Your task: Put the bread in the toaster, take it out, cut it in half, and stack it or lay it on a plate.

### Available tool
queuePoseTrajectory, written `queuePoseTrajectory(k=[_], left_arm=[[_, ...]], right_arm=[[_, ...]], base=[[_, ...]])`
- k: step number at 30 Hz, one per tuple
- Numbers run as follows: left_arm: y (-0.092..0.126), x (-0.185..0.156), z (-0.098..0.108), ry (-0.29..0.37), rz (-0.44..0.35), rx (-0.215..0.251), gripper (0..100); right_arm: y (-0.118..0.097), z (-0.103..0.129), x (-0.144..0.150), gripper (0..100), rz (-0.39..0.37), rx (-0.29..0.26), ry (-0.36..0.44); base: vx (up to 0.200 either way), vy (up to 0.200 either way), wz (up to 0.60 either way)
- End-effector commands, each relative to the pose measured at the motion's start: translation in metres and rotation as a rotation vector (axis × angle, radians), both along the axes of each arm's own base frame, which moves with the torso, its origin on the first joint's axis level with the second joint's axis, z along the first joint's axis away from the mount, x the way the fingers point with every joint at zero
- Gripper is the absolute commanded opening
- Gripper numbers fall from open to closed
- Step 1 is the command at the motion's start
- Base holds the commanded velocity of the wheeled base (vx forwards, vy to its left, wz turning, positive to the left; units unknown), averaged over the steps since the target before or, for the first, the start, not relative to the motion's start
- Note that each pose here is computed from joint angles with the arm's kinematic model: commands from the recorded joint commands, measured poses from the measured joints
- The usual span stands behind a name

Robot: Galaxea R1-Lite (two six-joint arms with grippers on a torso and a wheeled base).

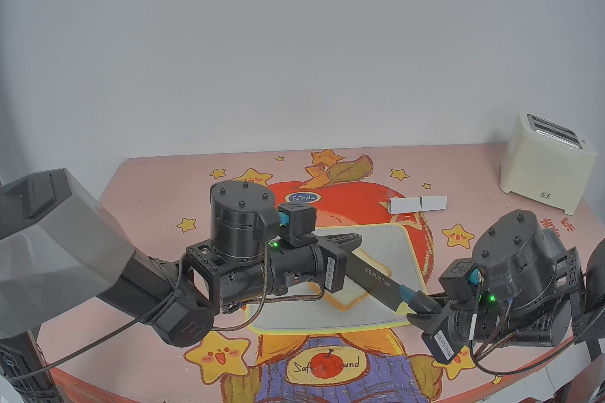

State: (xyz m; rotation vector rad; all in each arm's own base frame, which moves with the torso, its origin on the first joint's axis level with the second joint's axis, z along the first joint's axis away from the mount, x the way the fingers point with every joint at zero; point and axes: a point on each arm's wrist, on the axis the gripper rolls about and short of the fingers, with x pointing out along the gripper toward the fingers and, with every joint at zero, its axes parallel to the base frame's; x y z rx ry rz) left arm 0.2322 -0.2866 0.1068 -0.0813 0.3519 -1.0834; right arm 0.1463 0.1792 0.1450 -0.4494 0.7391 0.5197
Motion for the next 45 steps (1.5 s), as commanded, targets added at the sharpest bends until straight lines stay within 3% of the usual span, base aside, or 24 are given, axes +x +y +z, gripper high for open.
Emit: queuePoseTrajectory(k=[1,6,15,29,40,45], left_arm=[[0.001,0.000,-0.001,0.001,0.001,0.001,0],[-0.001,0.000,-0.002,0.003,-0.001,0.003,0],[-0.001,0.001,0.003,-0.010,0.001,-0.012,0],[-0.001,-0.001,-0.004,0.006,-0.003,0.006,0],[-0.001,0.001,0.004,-0.010,-0.001,-0.014,0],[-0.001,0.000,0.002,-0.004,-0.002,-0.007,0]], right_arm=[[0.001,0.001,0.000,0,0.001,0.003,-0.002],[0.002,0.007,0.002,0,-0.002,0.028,-0.021],[0.000,-0.003,0.000,0,-0.002,-0.006,0.005],[-0.001,0.009,0.001,0,-0.005,0.033,-0.025],[-0.005,-0.003,-0.002,0,-0.005,-0.012,0.010],[-0.003,0.000,-0.001,0,-0.004,0.005,-0.002]], base=[[0.000,0.000,0.00],[0.000,0.000,0.00],[0.000,0.000,0.00],[0.000,0.000,0.00],[0.000,0.000,0.00],[0.000,0.000,0.00]])
